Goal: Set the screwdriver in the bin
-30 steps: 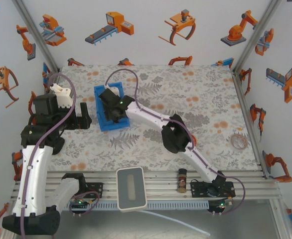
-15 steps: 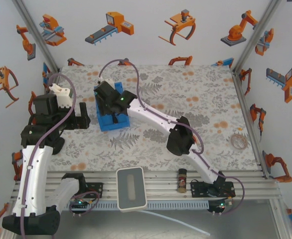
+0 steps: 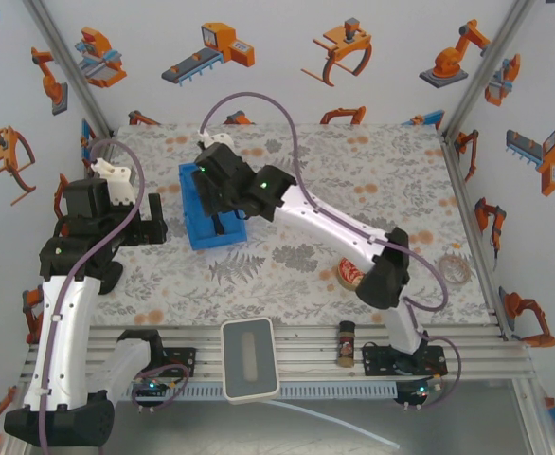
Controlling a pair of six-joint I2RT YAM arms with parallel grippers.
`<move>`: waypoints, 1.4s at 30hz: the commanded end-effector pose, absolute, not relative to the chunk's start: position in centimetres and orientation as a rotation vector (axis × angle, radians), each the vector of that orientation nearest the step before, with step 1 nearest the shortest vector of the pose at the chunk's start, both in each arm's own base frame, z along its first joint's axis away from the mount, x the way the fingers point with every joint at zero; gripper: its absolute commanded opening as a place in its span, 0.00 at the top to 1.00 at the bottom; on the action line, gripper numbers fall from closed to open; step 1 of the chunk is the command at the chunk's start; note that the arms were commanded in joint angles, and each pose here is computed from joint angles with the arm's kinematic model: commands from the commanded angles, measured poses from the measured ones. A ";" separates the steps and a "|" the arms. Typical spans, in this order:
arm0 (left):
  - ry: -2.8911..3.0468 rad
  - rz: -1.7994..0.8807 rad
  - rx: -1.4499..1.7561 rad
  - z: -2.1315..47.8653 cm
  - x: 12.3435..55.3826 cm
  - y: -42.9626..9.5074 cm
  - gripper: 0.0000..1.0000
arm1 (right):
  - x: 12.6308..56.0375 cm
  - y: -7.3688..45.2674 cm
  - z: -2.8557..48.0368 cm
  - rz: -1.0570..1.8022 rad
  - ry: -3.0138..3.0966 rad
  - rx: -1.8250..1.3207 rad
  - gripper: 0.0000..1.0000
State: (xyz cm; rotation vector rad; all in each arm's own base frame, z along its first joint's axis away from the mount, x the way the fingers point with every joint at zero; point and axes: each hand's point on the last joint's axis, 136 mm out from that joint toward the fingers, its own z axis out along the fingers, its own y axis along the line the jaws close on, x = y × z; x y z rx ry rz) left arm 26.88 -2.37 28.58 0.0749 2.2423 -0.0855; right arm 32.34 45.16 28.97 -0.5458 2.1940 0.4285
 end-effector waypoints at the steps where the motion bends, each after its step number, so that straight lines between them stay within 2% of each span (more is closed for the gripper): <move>1: 2.206 -0.070 0.058 28.7 27.5 -2.0 0.03 | 33.0 41.6 31.7 0.312 2.108 -0.478 0.36; 3: 2.204 -0.051 0.037 28.1 28.0 -1.7 0.03 | 33.2 39.2 32.2 0.219 2.086 -0.450 0.32; 4: 2.203 -0.040 0.013 27.7 28.3 -1.4 0.03 | 33.5 38.0 32.2 0.164 2.075 -0.426 0.24; 7: 2.179 0.022 -0.064 26.2 29.6 -0.2 0.03 | 34.1 34.9 31.3 0.012 2.025 -0.449 0.12; 8: 2.166 0.049 -0.092 25.6 30.1 0.3 0.03 | 34.5 33.4 30.9 -0.039 2.009 -0.422 0.02; 9: 2.151 0.068 -0.104 25.0 30.6 0.6 0.03 | 34.8 32.1 30.6 -0.060 2.001 -0.397 0.01; 19: 2.037 0.115 -0.111 18.7 34.7 1.3 0.03 | 35.6 16.4 27.5 0.013 1.932 -0.076 0.01; 27: 1.964 0.114 -0.161 13.7 37.8 1.8 0.03 | 35.5 5.6 23.7 -0.100 1.941 0.108 0.01; 36: 1.913 0.128 -0.202 9.8 39.2 2.5 0.03 | 35.1 -0.5 19.1 -0.398 1.895 0.151 0.01; 42: 1.890 0.111 -0.188 9.4 38.9 2.3 0.03 | 34.7 -1.8 16.5 -0.256 1.818 0.123 0.01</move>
